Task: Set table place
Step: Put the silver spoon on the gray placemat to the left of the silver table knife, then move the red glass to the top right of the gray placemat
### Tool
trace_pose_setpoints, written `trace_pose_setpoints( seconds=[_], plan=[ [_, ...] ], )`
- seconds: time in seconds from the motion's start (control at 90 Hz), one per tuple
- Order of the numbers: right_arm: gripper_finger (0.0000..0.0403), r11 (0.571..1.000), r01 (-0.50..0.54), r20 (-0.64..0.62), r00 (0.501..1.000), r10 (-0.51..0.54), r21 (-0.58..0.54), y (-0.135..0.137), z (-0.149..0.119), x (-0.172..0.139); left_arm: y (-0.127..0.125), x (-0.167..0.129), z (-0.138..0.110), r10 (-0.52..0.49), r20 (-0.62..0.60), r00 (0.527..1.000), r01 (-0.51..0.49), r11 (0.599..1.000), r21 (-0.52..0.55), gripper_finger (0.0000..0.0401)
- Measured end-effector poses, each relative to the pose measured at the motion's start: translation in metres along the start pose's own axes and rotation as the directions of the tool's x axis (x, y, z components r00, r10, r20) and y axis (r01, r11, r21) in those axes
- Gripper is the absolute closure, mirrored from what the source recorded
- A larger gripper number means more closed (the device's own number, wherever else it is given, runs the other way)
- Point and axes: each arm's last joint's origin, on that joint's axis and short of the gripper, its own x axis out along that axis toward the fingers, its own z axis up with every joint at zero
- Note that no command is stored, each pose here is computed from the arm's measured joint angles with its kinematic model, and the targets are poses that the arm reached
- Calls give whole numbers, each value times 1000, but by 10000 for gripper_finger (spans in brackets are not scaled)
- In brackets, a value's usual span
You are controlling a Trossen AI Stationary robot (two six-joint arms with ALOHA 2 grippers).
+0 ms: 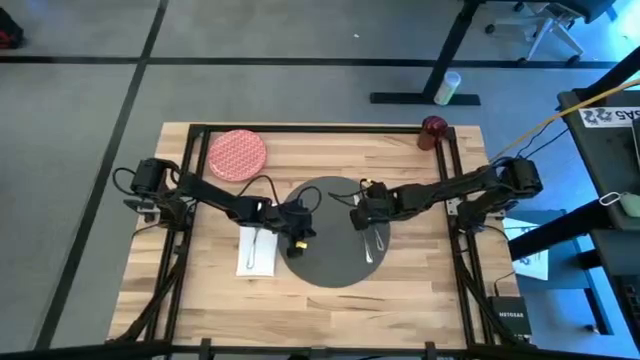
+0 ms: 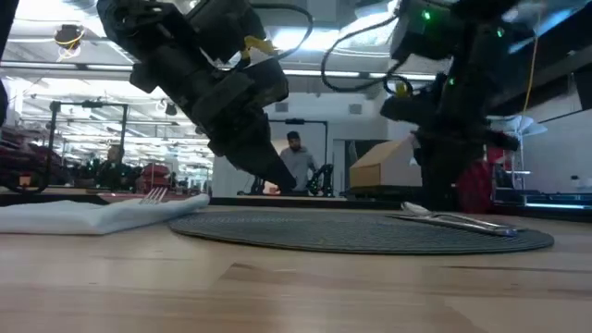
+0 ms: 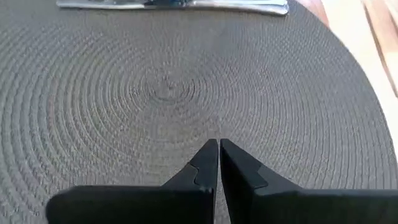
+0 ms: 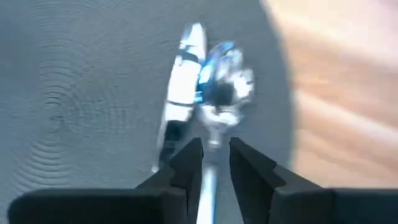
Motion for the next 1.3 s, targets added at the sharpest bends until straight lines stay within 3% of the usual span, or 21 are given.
trace_pose_setpoints(
  seconds=[0.144,0.244,0.344,0.489,0.622,0.8,0.922,1.078,1.3],
  plan=[
    [350,972,197,-48,978,-205,-129,-8,8,-35,0,0,-2,4,-22,1000,-4,1000,0,401],
    [357,900,363,-58,920,-387,-242,-23,14,-55,1,0,-2,5,-26,1000,-5,1000,5,401],
    [365,838,438,-77,871,-485,-325,-46,27,-67,5,0,-4,15,-43,999,-15,1000,-2,401],
    [374,829,426,-61,877,-477,-362,-84,58,-74,11,0,-6,34,-70,997,-35,999,-18,401],
    [377,784,474,-27,849,-528,-401,-120,85,-80,15,0,-7,44,-90,995,-48,998,-37,401],
    [400,751,457,-61,835,-546,-476,-166,114,-80,15,0,-7,44,-92,995,-44,999,0,401],
    [402,756,450,-28,851,-524,-475,-189,134,-76,17,0,-7,48,-92,995,-48,999,2,401],
    [402,755,419,-34,864,-502,-503,-185,131,-78,19,-2,-2,45,-79,996,-49,997,-53,401],
    [403,825,388,67,915,-398,-411,-175,141,-77,17,-11,8,35,-27,999,-36,997,-64,401]
  ],
)
